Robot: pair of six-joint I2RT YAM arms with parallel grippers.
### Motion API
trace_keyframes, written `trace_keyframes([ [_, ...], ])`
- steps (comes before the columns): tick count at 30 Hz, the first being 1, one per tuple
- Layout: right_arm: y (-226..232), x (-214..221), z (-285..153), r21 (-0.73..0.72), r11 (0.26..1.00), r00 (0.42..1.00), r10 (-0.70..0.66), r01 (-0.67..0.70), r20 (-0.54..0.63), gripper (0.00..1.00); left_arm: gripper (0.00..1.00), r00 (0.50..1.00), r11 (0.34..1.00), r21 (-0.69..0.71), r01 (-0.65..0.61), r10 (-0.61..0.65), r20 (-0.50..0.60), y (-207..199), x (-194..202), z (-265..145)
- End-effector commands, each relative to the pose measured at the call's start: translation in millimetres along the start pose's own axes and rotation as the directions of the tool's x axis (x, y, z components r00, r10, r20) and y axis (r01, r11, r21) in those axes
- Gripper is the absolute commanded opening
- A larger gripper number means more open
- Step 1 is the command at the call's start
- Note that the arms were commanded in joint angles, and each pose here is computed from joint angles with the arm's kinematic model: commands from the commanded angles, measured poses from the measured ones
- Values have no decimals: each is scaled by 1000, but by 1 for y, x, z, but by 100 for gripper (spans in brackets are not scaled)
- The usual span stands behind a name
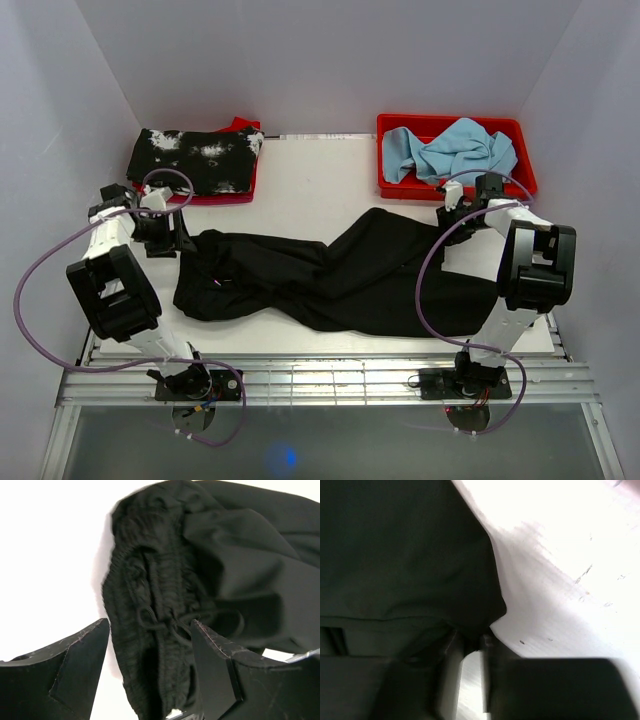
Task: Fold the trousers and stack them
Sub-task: Flatten the trousers out
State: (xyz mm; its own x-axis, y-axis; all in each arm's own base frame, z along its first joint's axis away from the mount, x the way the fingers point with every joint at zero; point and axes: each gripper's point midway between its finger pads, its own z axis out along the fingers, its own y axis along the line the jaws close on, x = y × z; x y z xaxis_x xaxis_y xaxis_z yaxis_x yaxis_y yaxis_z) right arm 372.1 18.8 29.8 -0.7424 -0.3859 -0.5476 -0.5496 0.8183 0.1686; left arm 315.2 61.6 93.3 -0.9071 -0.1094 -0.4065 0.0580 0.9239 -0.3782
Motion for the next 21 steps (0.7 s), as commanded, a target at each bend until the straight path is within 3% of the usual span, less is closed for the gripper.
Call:
trace_keyframes([
  [1,0,-38,-15,16,999,989,-52,50,139,20,76,999,999,-31,31,-30,35,14,-7,16],
  [3,2,-44,-21,14,998,986,-60,59,158,10,74,999,999,2,33,-33,43,10,-9,21],
  [4,3,-52,-28,20,997,981,-74,72,181,8,68,998,998,55,29,-32,56,1,-13,22],
  [12,20,-76,-64,25,994,961,-113,111,253,8,61,972,995,73,-64,46,231,-31,-38,-21],
  [14,22,-77,-70,32,993,959,-119,115,257,8,56,972,994,62,-84,68,225,-36,-37,-26],
  [18,24,-74,-75,49,990,957,-143,135,254,8,52,994,996,80,-45,36,101,-32,-9,-12],
  [21,26,-75,-79,51,987,955,-157,149,253,8,51,996,995,93,-20,11,93,-27,-8,1],
])
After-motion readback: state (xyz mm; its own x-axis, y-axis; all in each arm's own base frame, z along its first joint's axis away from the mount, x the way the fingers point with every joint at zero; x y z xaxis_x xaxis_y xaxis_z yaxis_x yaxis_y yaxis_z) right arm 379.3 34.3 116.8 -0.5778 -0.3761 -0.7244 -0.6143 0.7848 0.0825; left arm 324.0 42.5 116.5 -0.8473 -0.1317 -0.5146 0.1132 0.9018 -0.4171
